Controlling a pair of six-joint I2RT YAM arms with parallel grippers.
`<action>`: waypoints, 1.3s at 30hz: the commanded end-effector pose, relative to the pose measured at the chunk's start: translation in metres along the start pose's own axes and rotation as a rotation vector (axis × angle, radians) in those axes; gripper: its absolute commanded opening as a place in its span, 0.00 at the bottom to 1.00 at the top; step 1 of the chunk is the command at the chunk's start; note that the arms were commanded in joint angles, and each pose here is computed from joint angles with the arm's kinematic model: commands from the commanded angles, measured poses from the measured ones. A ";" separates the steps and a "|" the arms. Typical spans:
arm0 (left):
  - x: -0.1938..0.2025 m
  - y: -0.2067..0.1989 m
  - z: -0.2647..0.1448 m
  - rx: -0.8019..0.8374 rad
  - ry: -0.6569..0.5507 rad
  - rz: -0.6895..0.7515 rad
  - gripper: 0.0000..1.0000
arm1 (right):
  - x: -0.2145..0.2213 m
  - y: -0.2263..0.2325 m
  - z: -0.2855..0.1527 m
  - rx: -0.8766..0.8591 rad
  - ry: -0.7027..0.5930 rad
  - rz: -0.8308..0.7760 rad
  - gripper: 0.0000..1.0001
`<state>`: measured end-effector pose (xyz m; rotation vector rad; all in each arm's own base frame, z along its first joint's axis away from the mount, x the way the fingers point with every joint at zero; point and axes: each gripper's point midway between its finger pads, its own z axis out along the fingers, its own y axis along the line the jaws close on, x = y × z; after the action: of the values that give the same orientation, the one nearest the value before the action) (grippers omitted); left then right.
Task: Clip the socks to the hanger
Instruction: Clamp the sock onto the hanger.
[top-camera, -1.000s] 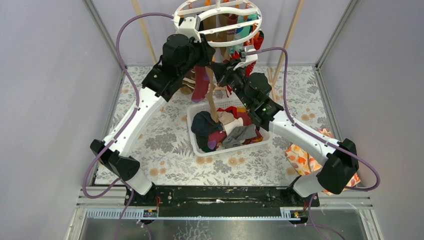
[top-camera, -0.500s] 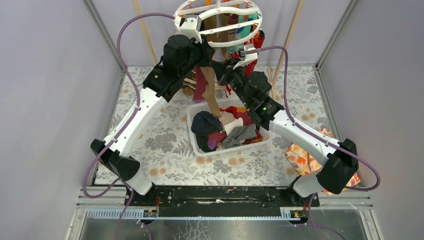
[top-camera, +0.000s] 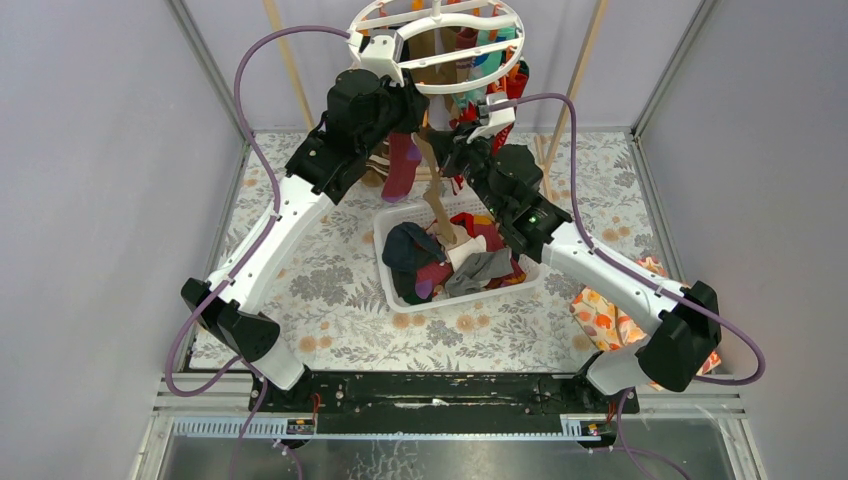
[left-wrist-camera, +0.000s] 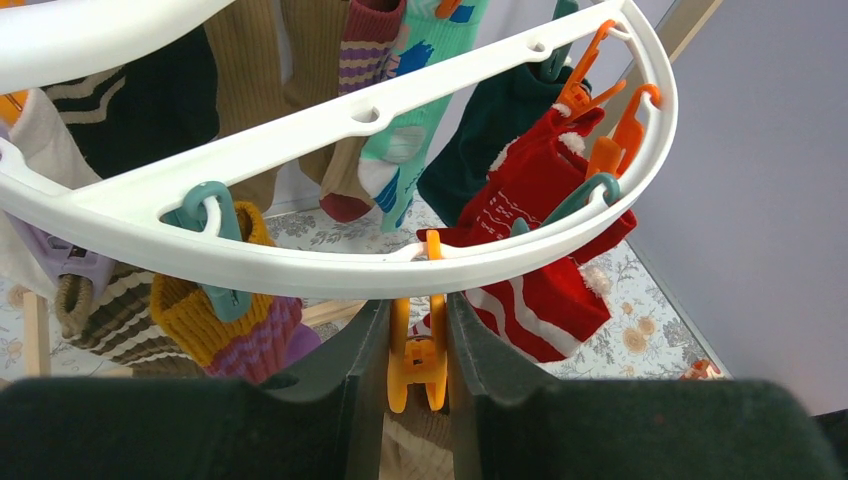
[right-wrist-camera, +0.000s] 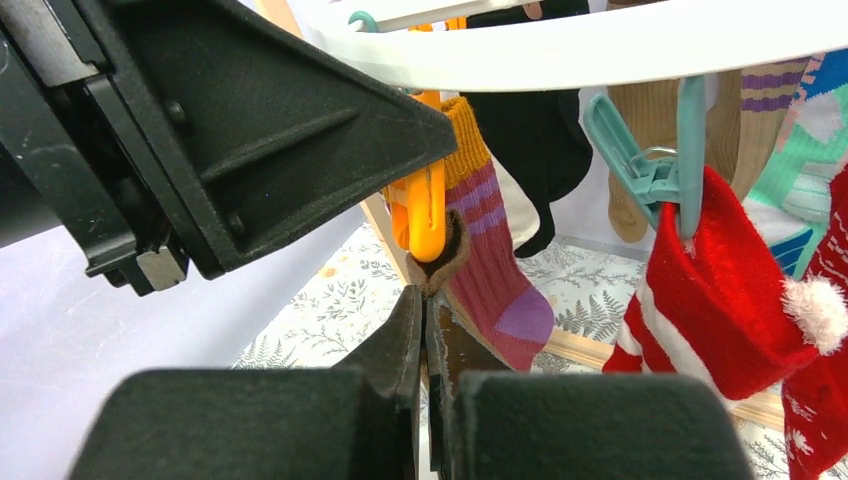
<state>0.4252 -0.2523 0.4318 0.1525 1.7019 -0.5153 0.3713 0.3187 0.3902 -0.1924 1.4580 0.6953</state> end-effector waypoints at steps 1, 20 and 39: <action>-0.013 -0.002 -0.004 -0.002 -0.050 0.019 0.00 | -0.047 0.012 -0.003 -0.011 -0.110 0.013 0.00; -0.014 -0.002 -0.004 -0.005 -0.054 0.020 0.00 | -0.055 0.016 0.003 -0.019 -0.113 -0.009 0.00; -0.026 0.002 -0.019 -0.023 -0.070 0.028 0.69 | -0.063 0.018 0.006 -0.022 -0.143 0.028 0.07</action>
<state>0.4273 -0.2479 0.4306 0.1502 1.7003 -0.4815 0.3736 0.3197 0.4139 -0.2005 1.4254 0.6868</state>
